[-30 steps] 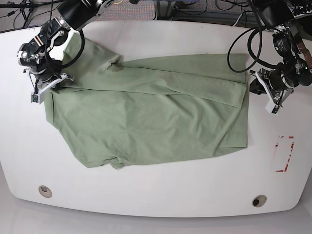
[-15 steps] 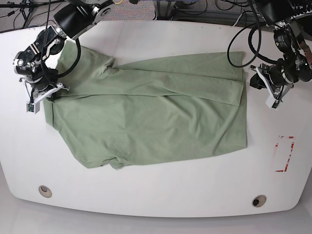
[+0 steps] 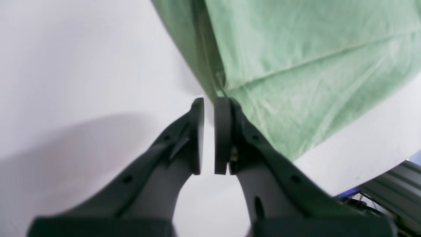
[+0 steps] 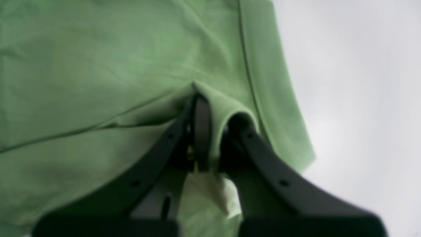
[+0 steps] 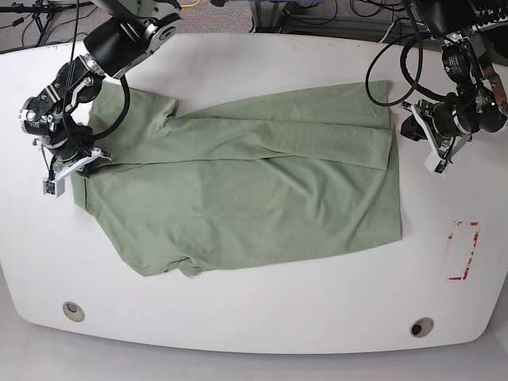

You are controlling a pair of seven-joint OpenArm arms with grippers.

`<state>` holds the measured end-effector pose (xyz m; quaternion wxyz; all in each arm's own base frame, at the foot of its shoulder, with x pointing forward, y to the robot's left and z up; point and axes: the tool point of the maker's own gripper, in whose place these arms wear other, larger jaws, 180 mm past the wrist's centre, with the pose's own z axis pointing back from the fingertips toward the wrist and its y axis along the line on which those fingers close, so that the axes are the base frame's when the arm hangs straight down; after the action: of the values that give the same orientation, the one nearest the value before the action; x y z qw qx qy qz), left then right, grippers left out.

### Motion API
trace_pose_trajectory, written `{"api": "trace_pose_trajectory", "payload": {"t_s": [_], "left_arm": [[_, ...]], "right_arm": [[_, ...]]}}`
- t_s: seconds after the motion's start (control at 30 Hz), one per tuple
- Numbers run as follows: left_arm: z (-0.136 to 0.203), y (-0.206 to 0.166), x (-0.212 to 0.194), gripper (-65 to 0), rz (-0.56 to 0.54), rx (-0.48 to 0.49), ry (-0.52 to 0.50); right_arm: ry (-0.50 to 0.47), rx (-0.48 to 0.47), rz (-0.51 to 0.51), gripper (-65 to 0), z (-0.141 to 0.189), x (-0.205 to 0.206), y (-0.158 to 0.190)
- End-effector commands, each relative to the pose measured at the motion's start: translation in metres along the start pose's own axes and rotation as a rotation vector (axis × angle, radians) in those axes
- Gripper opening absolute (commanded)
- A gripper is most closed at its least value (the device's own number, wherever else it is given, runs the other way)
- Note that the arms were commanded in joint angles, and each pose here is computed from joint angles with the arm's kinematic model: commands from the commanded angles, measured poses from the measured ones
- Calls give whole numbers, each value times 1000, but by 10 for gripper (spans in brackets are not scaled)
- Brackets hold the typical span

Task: Fold the T-shirt properly
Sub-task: 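Move the right gripper to the polo's shoulder edge and grasp it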

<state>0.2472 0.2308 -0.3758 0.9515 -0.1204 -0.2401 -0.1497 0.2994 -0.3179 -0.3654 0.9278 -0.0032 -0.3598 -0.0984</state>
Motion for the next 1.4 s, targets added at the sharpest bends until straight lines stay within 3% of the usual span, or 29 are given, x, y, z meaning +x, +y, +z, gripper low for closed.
{"api": "trace_pose_trajectory", "payload": {"t_s": [0.0, 0.1, 0.27, 0.43, 0.77, 1.1, 1.37], "left_arm": [[7, 3, 14, -608, -22, 12, -44], [7, 4, 15, -607, -23, 12, -46], [7, 3, 16, -607, -25, 12, -48], [7, 3, 16, -607, -25, 12, -49], [7, 3, 17, -607, -27, 13, -51], [7, 3, 16, -607, -25, 12, -49], [7, 3, 15, -607, -24, 11, -46]], "right_arm": [[-41, -1, 24, -571, 1, 18, -4], [-30, -1, 50, -447, 0, 19, -5], [-31, -16, 70, -185, 6, 17, -9], [-58, -73, 119, -30, 28, 17, -16], [14, -92, 141, -30, 49, -35, -5], [81, -19, 17, -30, 53, -92, -2], [129, -5, -3, -30, 51, -113, -3]]}}
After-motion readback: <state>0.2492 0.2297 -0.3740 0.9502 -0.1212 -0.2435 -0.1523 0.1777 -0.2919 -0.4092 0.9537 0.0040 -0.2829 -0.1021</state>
